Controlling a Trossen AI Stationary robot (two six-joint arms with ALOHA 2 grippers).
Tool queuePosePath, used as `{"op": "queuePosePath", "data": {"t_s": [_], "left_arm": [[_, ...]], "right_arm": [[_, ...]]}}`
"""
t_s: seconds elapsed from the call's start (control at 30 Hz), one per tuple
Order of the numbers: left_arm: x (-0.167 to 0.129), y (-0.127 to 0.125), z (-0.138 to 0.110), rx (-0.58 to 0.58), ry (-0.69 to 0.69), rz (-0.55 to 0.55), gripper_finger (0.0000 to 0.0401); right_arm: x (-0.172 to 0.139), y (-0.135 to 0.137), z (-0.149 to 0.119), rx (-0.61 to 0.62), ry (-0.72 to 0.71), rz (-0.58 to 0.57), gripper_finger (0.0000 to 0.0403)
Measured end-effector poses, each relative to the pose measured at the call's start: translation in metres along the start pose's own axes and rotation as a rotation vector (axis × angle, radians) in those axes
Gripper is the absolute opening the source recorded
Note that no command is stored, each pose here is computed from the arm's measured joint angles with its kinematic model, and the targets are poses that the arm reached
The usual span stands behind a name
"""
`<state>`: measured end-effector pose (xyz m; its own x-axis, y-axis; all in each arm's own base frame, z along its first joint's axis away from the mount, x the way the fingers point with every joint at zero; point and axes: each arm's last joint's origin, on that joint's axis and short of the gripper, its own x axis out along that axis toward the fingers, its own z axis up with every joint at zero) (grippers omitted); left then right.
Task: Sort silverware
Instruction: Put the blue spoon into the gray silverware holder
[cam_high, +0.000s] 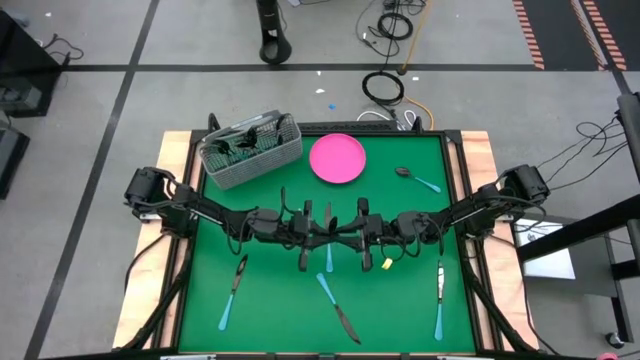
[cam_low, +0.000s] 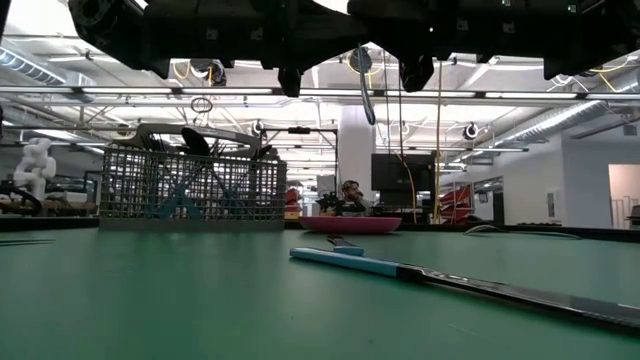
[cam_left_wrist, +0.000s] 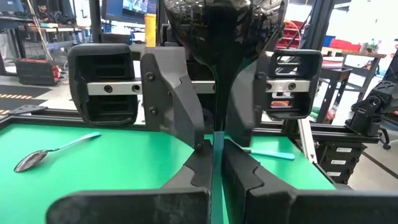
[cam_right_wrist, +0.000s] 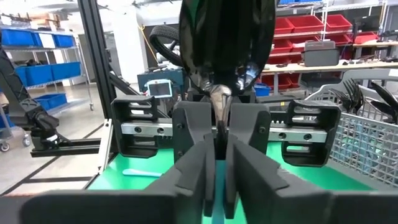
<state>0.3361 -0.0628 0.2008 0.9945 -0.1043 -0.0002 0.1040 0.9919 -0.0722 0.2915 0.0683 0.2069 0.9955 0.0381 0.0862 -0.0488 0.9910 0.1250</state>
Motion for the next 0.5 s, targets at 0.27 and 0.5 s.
{"op": "queuePosePath", "data": {"t_s": [0.27,0.5], "left_arm": [[0.000,0.001,0.000,0.003,0.011,0.026,0.0010],[-0.014,0.009,0.018,0.067,0.094,0.165,0.0010]], "right_arm": [[-0.006,0.000,0.013,-0.057,0.005,0.000,0.0161],[-0.034,-0.004,0.044,-0.049,0.125,-0.072,0.0185]]}}
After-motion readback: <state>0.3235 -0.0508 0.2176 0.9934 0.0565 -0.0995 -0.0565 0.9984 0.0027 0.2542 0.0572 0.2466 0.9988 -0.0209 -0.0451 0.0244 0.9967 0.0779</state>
